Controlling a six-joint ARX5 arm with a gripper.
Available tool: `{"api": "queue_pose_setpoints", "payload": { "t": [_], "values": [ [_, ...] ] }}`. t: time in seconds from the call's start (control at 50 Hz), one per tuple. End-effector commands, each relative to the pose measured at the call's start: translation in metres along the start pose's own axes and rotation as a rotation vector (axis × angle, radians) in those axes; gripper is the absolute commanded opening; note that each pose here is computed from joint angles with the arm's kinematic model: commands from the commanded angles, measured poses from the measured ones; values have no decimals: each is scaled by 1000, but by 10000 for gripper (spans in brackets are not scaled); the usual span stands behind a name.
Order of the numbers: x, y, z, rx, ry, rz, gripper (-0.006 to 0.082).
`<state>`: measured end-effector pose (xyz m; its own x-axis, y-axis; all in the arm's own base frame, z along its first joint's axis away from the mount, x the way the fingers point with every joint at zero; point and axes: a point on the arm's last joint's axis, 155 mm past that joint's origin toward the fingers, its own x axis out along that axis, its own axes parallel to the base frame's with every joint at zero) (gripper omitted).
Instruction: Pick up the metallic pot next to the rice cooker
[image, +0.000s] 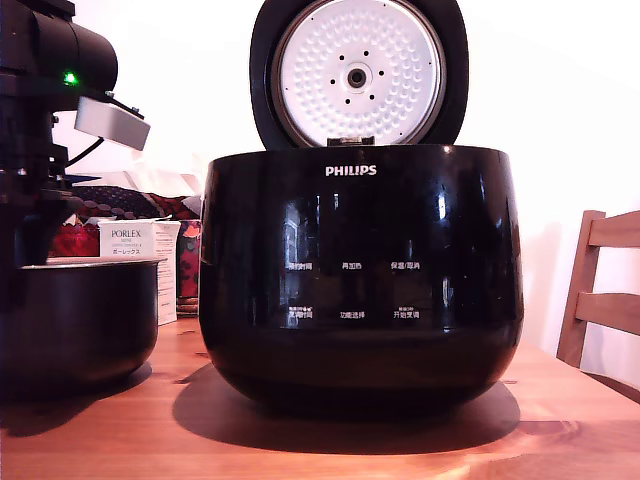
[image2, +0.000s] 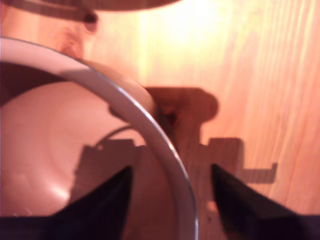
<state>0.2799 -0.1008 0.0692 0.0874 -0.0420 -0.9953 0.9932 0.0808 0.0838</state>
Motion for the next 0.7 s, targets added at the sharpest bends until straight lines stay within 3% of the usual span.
{"api": "queue_pose_setpoints", "payload": {
  "t": [0.0, 0.3, 0.68],
  "values": [
    [0, -3, -1, 1, -1, -12, -26],
    [-5, -4, -13, 6, 54, 1, -24],
    [-43, -9, -20, 30, 55, 100, -24]
  ]
}}
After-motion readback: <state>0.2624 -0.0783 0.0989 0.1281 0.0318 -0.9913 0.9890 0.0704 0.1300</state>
